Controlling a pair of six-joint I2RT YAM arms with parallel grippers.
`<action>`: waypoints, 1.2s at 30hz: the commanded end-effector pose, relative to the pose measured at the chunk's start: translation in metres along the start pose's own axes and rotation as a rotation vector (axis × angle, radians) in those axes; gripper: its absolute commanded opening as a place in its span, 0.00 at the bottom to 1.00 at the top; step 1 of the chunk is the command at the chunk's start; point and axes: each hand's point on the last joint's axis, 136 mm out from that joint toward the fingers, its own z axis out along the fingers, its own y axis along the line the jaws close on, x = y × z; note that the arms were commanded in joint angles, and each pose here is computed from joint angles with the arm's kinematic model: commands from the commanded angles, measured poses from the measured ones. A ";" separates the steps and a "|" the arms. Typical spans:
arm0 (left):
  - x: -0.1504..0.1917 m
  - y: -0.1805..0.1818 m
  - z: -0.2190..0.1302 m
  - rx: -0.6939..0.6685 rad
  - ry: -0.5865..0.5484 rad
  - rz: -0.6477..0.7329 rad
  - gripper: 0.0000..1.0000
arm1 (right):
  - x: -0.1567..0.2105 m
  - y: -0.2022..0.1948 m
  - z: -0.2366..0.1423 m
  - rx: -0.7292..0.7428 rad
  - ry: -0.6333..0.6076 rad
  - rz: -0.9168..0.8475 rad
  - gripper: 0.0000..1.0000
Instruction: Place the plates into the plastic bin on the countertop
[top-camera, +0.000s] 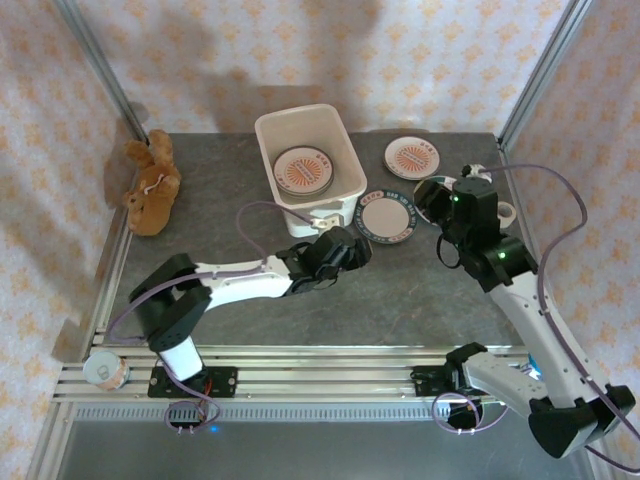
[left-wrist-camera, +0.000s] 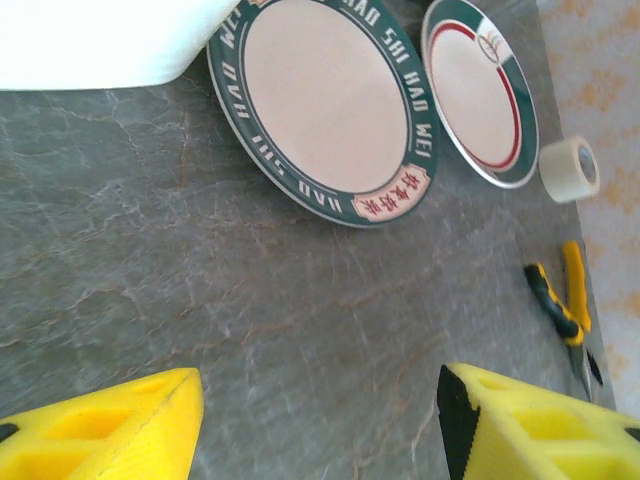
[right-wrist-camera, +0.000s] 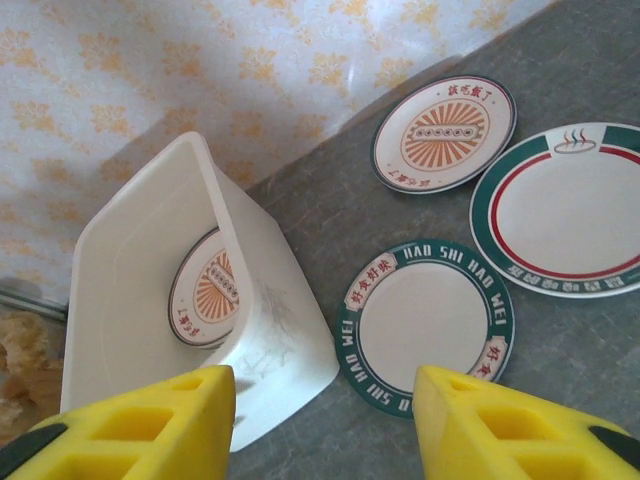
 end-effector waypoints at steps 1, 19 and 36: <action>-0.015 -0.024 0.015 0.079 -0.118 -0.152 0.64 | 0.005 -0.009 -0.012 0.011 0.011 -0.012 0.51; -0.010 -0.006 0.082 0.107 -0.244 -0.404 0.65 | 0.020 -0.027 -0.029 0.019 0.012 0.025 0.51; -0.009 -0.006 0.119 0.071 -0.218 -0.441 0.64 | 0.031 -0.035 -0.030 0.006 0.015 0.027 0.52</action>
